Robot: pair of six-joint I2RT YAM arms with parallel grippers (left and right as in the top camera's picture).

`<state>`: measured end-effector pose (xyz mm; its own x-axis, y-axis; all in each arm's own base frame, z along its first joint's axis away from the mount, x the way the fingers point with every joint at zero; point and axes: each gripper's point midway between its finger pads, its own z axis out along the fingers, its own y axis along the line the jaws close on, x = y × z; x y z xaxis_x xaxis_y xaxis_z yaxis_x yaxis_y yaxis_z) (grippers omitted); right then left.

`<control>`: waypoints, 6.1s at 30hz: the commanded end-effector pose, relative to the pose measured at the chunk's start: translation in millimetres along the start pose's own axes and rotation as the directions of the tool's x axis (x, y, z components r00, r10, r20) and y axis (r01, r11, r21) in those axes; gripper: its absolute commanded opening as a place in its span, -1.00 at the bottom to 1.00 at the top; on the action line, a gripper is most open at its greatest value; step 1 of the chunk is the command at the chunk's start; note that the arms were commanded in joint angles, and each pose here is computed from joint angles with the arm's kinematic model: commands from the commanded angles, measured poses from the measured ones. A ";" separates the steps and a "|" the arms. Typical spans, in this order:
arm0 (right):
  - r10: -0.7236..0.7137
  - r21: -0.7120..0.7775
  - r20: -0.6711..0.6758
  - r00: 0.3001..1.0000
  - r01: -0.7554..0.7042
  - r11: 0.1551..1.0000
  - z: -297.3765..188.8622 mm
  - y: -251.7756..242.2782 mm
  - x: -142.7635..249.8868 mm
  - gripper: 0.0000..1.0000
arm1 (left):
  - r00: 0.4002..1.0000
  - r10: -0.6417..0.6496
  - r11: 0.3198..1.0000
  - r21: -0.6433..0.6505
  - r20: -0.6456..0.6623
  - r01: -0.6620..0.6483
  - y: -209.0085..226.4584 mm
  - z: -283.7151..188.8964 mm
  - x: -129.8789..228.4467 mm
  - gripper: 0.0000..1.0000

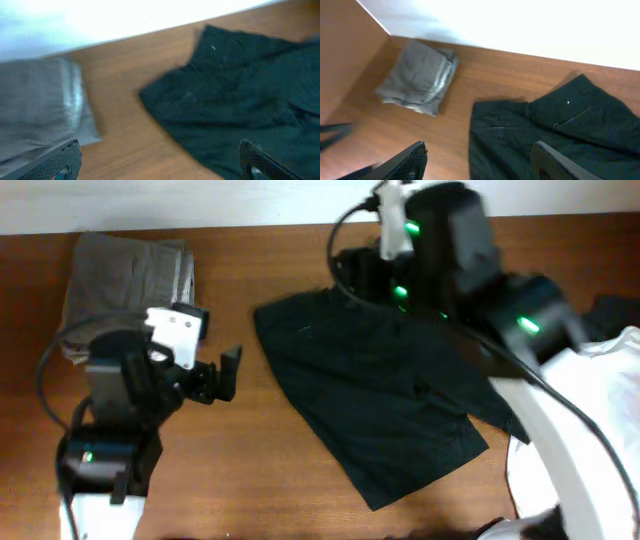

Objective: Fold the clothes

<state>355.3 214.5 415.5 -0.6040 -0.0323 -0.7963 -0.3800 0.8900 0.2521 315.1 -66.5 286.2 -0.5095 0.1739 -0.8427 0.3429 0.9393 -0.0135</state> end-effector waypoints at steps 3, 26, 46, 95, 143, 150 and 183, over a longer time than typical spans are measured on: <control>-0.056 -0.047 0.192 0.980 0.067 0.997 -100.8 15.7 -20.3 0.40 | 0.994 0.054 0.980 0.195 -0.095 -0.035 -52.0 37.1 13.3 0.99; 0.024 0.325 0.255 0.967 -0.109 0.939 -165.5 -61.7 1.2 0.82 | 0.896 0.278 0.954 0.207 -0.346 -0.216 -111.5 116.1 84.2 0.95; 0.359 0.431 -0.436 0.825 -0.159 0.888 56.6 -218.1 105.3 0.83 | 0.888 0.104 0.983 0.183 -0.448 -0.022 -45.8 248.0 159.9 -0.18; 0.430 0.454 -0.459 0.778 -0.211 0.866 47.7 -211.1 123.4 0.83 | 0.915 0.344 0.909 0.318 -0.210 -0.269 -69.0 408.8 63.1 -0.36; 0.706 0.630 -0.497 0.504 -0.350 0.693 122.5 -392.8 258.8 0.17 | 0.938 0.063 0.958 -0.244 -0.340 -0.152 104.4 118.8 -78.6 0.54; 0.554 0.367 -0.384 0.739 -0.428 0.826 74.8 -310.9 138.6 0.33 | 0.826 -0.096 0.992 -0.119 -0.555 0.035 65.8 103.3 -9.5 0.55; 0.636 0.532 -0.436 0.637 -0.388 0.753 56.4 -244.7 219.0 0.61 | 0.378 -0.466 0.857 -0.301 -0.800 0.418 104.3 172.8 245.4 -0.99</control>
<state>371.0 42.0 190.4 -0.9608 0.1892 -0.2027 0.1383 0.9607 0.2407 383.1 9.4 -1.0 -0.9945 -0.1028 0.0226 -0.1052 0.9722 -0.2091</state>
